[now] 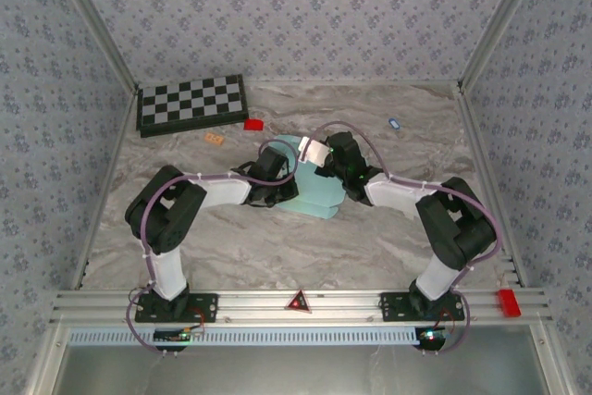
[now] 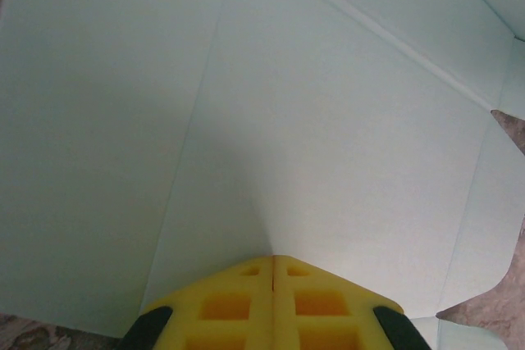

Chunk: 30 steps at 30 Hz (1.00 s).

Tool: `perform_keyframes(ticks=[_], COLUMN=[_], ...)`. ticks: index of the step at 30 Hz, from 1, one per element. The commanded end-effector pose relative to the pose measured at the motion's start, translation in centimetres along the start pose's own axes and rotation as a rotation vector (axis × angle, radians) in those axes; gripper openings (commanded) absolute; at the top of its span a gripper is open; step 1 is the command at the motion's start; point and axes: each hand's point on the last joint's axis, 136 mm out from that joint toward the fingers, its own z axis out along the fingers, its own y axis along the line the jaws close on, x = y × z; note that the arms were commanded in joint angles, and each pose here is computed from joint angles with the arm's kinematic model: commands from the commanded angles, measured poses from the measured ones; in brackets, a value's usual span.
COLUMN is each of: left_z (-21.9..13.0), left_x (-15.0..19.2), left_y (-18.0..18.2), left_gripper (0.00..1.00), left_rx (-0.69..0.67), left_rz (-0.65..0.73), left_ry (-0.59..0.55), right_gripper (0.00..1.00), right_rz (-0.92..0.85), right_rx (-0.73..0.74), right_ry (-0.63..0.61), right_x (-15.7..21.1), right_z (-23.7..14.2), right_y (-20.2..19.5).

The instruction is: Fold the paper box

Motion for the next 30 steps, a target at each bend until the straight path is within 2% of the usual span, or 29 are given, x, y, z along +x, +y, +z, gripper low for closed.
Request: perform_keyframes(ticks=[1, 12, 19, 30], left_z=[1.6, 0.2, -3.3, -10.8], left_x=[1.9, 1.2, -0.4, -3.8], left_y=[1.7, 0.2, -1.2, 0.5], left_gripper=[0.0, 0.01, 0.31, 0.43], left_rx=[-0.058, -0.024, -0.019, -0.188], left_rz=[-0.004, 0.019, 0.051, 0.144], left_ry=[0.064, 0.044, -0.04, -0.215], right_gripper=[0.0, 0.0, 0.0, 0.0], right_rz=[0.031, 0.011, -0.001, -0.002], right_rx=[-0.135, -0.071, -0.07, -0.122], right_ry=[-0.009, 0.003, -0.001, -0.003], right_x=[0.4, 0.6, 0.4, 0.2], right_z=[-0.2, 0.1, 0.1, -0.1], right_y=[3.9, 1.1, 0.0, 0.8])
